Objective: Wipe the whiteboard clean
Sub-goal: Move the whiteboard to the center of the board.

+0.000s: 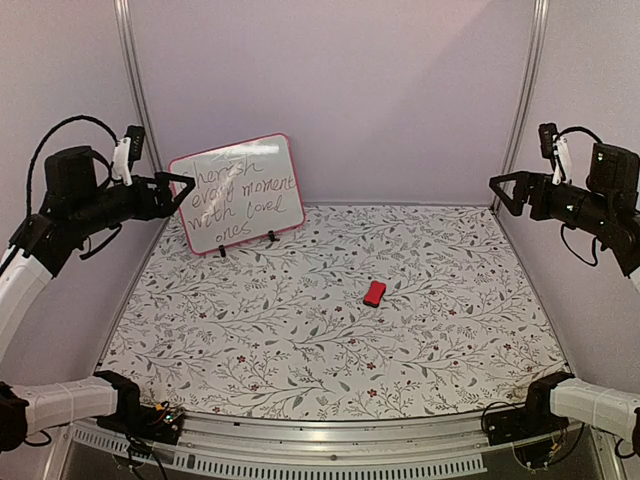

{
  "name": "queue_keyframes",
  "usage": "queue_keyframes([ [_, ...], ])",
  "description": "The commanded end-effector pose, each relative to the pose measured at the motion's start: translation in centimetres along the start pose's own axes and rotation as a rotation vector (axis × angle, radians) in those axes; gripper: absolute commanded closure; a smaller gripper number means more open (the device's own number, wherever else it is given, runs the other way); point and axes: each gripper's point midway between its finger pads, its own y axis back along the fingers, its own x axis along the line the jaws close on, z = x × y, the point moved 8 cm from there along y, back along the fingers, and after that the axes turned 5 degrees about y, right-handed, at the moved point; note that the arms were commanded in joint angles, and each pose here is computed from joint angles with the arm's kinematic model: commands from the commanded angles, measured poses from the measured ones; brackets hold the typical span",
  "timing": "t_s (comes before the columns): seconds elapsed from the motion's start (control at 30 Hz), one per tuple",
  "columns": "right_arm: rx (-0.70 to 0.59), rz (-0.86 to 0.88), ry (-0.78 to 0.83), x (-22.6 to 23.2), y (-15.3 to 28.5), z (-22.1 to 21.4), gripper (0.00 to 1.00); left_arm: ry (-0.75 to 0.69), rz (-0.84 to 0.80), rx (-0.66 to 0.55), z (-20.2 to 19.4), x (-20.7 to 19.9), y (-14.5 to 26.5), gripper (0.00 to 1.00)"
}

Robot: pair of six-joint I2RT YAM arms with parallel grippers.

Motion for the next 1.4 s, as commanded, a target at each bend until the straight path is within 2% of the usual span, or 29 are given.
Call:
queue_keyframes([
  [0.0, 0.022, 0.007, 0.008, -0.1, -0.1, -0.6, 0.01, 0.03, 0.071, -0.018, 0.2, 0.9, 0.3, 0.0],
  [0.17, 0.02, 0.015, 0.018, -0.1, -0.2, -0.8, 0.01, 0.065, 0.13, -0.104, 0.3, 1.3, 1.5, 0.0],
  [0.33, -0.003, 0.063, -0.068, 0.3, -0.4, -0.8, 0.01, 0.074, 0.184, -0.135, 0.4, 1.9, 1.7, 0.0],
  [0.53, -0.009, 0.109, -0.072, 0.8, 0.0, -0.9, 0.01, 0.138, 0.285, -0.075, -1.2, 3.9, -0.8, 0.0],
  [0.7, 0.054, 0.023, -0.075, -0.2, -0.9, -1.9, 0.01, 0.233, 0.438, 0.003, -3.4, 6.6, -3.8, 0.0],
  [1.0, 0.085, -0.023, -0.11, -0.9, -1.6, -2.7, 0.01, 0.357, 0.612, 0.035, -5.5, 9.3, -6.6, 0.0],
  [1.37, 0.09, -0.028, -0.127, -1.1, -2.1, -3.6, 0.01, 0.406, 0.802, 0.171, -10.8, 12.8, -12.9, 0.0],
])
